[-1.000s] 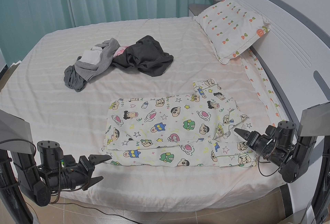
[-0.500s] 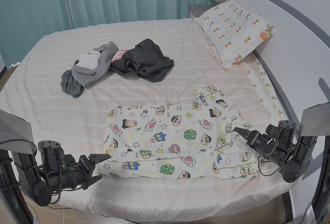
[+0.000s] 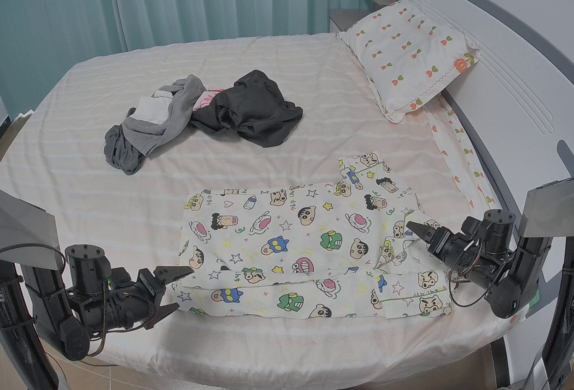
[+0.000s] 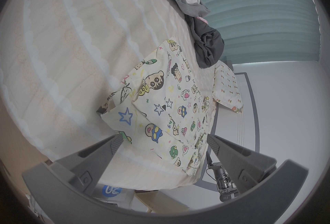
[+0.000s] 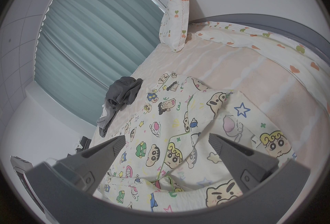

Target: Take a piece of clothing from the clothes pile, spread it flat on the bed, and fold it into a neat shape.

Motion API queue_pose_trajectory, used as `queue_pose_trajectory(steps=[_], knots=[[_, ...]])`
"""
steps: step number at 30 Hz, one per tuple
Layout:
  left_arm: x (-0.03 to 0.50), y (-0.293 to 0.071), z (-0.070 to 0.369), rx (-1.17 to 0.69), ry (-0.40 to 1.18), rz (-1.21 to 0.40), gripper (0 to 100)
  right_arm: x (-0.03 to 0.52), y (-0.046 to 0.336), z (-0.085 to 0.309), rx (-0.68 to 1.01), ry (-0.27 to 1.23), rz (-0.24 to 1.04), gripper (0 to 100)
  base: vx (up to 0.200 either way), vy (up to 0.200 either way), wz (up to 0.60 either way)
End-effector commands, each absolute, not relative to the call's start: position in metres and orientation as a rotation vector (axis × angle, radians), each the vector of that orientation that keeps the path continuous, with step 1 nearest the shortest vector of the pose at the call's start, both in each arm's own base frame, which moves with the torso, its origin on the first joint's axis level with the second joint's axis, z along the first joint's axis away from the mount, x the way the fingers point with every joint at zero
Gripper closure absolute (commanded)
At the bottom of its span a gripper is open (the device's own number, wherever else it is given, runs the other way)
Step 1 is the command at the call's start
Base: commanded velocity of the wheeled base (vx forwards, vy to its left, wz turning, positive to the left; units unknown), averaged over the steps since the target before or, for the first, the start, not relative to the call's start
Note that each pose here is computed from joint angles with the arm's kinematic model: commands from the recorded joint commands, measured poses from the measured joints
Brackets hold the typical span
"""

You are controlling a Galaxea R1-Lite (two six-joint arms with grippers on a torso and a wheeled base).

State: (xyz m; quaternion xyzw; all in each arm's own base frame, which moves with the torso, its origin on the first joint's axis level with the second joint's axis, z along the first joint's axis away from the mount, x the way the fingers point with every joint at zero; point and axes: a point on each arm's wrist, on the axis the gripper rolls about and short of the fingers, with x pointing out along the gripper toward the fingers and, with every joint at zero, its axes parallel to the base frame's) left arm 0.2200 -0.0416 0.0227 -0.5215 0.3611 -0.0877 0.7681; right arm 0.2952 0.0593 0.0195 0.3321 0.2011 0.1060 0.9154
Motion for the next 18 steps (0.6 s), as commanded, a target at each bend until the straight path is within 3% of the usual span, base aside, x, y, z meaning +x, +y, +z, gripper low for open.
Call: queue_pose_trajectory(steps=[1,3,18], knots=[[0.2204,-0.0411,0.0223,-1.134,0.784,-0.188,0,0.2952,0.0595,0.0211,0.684,0.402,0.224,0,0.0,0.0,0.0],[0.2204,-0.0411,0.0223,-1.136,0.784,-0.188,0,0.2952,0.0595,0.0211,0.684,0.402,0.224,0,0.0,0.0,0.0],[0.221,-0.0401,0.0197,-1.136,0.79,-0.176,0,0.2955,0.0595,0.0218,0.685,0.399,0.225,0,0.0,0.2,0.0]])
